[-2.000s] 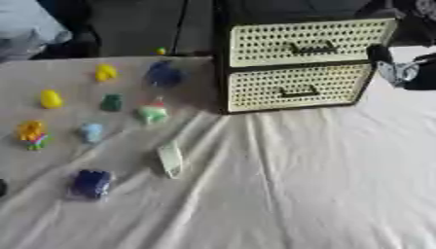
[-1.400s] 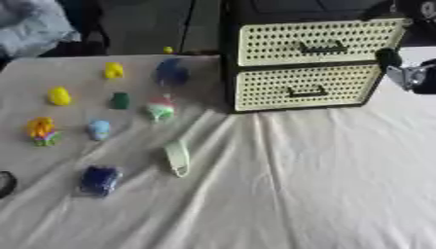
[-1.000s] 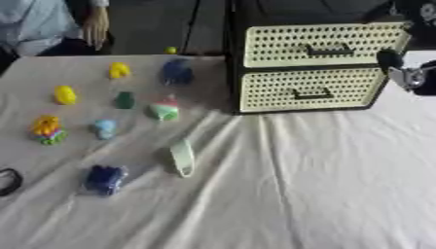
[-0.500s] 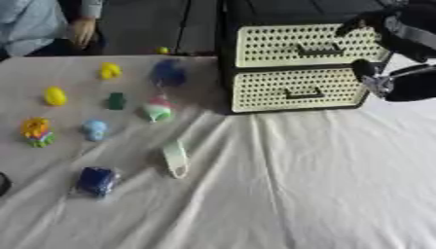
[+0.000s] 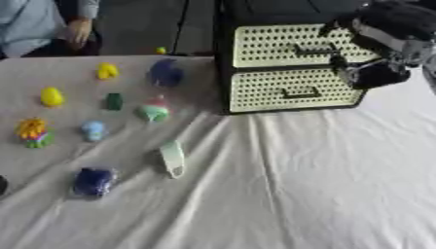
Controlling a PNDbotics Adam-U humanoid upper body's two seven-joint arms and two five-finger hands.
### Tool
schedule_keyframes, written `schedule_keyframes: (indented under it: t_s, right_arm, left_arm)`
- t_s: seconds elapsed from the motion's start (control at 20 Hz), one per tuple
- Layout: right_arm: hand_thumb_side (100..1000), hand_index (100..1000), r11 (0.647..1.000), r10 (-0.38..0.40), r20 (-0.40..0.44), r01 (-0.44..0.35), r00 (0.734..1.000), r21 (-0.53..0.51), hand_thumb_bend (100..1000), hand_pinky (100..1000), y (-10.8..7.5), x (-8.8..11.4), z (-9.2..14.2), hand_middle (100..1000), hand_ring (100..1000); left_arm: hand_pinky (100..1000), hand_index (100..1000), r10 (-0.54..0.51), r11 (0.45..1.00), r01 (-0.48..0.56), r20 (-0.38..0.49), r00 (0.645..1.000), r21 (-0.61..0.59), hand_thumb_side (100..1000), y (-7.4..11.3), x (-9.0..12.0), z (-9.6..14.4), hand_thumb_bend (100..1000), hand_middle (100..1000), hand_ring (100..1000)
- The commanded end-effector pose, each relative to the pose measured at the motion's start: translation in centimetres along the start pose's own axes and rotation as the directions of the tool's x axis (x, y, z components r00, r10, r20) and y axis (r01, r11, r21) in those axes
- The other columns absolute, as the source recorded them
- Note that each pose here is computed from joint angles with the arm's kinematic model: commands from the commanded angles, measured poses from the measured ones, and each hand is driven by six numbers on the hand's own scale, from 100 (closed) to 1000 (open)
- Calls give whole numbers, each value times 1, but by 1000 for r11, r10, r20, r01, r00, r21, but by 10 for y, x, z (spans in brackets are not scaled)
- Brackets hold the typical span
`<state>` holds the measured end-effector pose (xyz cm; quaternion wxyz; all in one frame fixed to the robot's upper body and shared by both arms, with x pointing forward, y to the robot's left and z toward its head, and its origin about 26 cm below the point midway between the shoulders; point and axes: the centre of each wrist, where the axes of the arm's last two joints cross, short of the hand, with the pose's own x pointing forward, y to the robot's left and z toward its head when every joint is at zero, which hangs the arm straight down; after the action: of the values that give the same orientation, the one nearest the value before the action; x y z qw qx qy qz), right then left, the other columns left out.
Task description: Pick up objects from table and place into drawer.
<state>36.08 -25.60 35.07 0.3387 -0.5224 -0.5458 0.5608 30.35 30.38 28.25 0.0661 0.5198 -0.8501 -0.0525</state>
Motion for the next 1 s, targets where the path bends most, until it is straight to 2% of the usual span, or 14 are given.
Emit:
schedule_keyframes:
  t_s: [0.05, 0.25, 0.65, 1.0]
  right_arm:
    - [119, 866, 1000, 10, -40, -10, 999, -8, 100, 100, -1, -7, -9, 102, 154]
    - [100, 864, 999, -18, -57, 20, 998, 27, 100, 100, 8, -13, -21, 100, 152]
    - [118, 861, 995, -49, -102, 58, 994, 86, 100, 100, 28, -24, -38, 122, 155]
    - [117, 856, 994, -75, -143, 85, 987, 69, 100, 100, 35, -34, -48, 119, 154]
  left_arm:
    - [532, 889, 6, 1000, -7, 28, 1000, 16, 1000, 4, 4, -8, 100, 837, 657]
    - [531, 886, 9, 1000, -10, 25, 1000, 16, 1000, 4, 4, -8, 100, 833, 656]
    - [530, 882, 12, 1000, -13, 21, 1000, 16, 1000, 3, 4, -8, 100, 828, 656]
    - [529, 879, 15, 1000, -15, 19, 1000, 13, 1000, 3, 5, -7, 100, 824, 655]
